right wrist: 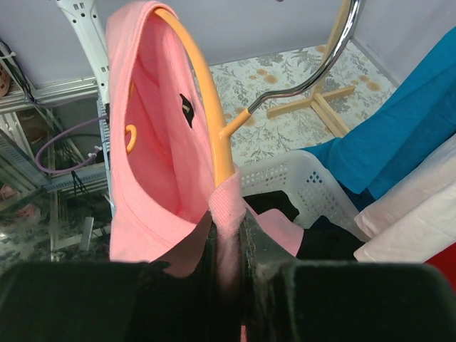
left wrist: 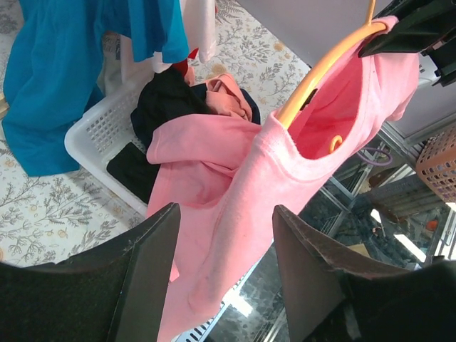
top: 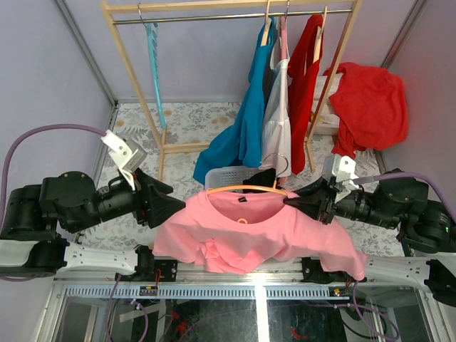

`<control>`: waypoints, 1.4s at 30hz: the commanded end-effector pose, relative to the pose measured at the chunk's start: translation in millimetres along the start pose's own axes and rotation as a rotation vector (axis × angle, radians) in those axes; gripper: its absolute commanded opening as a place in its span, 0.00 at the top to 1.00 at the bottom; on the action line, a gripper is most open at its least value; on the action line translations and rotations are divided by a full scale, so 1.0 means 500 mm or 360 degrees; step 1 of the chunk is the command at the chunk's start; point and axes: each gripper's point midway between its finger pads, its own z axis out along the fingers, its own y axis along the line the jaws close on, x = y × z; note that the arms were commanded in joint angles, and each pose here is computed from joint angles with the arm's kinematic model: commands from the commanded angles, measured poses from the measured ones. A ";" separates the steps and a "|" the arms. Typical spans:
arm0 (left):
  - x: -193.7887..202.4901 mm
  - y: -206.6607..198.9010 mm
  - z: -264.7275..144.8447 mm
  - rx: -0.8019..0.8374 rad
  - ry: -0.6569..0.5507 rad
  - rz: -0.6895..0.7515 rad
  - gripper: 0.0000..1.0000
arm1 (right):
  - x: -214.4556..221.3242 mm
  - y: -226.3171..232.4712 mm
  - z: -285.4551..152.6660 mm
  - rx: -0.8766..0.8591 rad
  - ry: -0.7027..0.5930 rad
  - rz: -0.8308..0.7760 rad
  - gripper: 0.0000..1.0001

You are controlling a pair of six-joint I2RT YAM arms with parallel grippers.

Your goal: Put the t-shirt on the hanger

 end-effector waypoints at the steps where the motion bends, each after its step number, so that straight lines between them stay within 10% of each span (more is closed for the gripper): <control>1: 0.014 -0.005 0.020 -0.0013 0.0046 -0.0003 0.47 | -0.049 0.007 0.005 -0.0030 -0.0146 0.0033 1.00; 18: 0.030 -0.018 0.060 -0.0043 0.0134 0.0039 0.83 | -0.045 0.008 0.009 -0.0037 -0.0131 0.0021 1.00; 33: 0.015 -0.019 0.061 -0.0063 0.0120 0.0052 0.63 | -0.035 0.009 0.008 -0.0039 -0.0118 0.0027 1.00; 42: 0.013 -0.027 0.069 -0.0048 0.0126 0.0066 0.77 | -0.037 0.007 0.004 -0.0027 -0.0128 0.0024 1.00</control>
